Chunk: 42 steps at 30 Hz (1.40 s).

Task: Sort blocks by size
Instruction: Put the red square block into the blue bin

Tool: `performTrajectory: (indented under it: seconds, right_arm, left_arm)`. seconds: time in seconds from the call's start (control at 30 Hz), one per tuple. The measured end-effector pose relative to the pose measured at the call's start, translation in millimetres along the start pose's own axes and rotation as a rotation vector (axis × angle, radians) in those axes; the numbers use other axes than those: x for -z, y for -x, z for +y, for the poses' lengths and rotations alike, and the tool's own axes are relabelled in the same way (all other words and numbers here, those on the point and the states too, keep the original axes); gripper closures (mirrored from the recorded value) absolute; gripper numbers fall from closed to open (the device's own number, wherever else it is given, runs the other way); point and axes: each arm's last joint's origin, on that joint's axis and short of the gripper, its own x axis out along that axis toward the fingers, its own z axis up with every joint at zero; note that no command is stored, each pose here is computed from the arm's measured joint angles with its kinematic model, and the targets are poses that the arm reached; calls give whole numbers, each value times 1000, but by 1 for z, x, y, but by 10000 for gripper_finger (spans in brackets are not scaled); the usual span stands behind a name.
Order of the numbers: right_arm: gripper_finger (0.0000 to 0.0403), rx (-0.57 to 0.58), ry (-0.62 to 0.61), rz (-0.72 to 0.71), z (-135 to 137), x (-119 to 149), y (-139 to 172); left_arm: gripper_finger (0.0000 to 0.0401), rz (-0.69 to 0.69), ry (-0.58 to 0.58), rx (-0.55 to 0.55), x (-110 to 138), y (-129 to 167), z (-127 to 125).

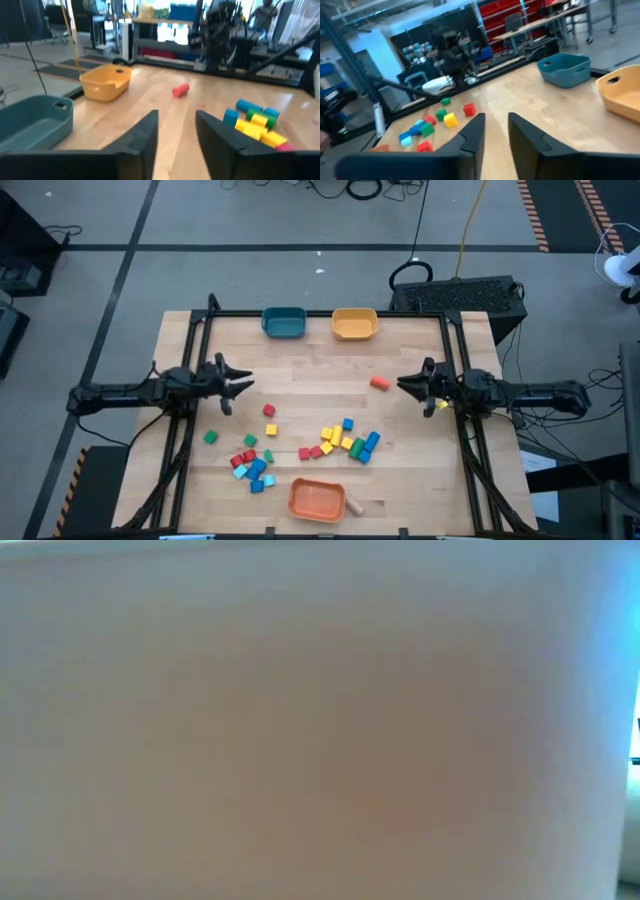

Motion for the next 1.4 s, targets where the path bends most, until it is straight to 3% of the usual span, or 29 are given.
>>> performTrajectory:
  seconds: [0.17,0.3,0.43,0.7,0.87,1.1,1.4]
  right_arm:
    - [272,26,64,-16,1,-1,-7]
    - [238,54,154,-5,-1,1,-13]
    - [208,107,165,27,-5,4,-19]
    - [162,150,168,68,-7,3,-33]
    - [154,119,294,82,3,-10,-46]
    - [159,92,339,28,15,-30,-57]
    - [144,140,356,157,10,-20,-75]
  left_arm:
    - [218,77,-12,-8,6,-5,0]
    - [214,160,-26,-10,14,-9,0]
    - [214,225,-75,-8,19,-14,-1]
    - [214,326,-95,128,11,-26,-7]
    - [214,372,-100,152,7,-34,-9]
    - [214,408,-99,165,9,-34,-10]
    - [214,470,-243,169,17,-37,-10]
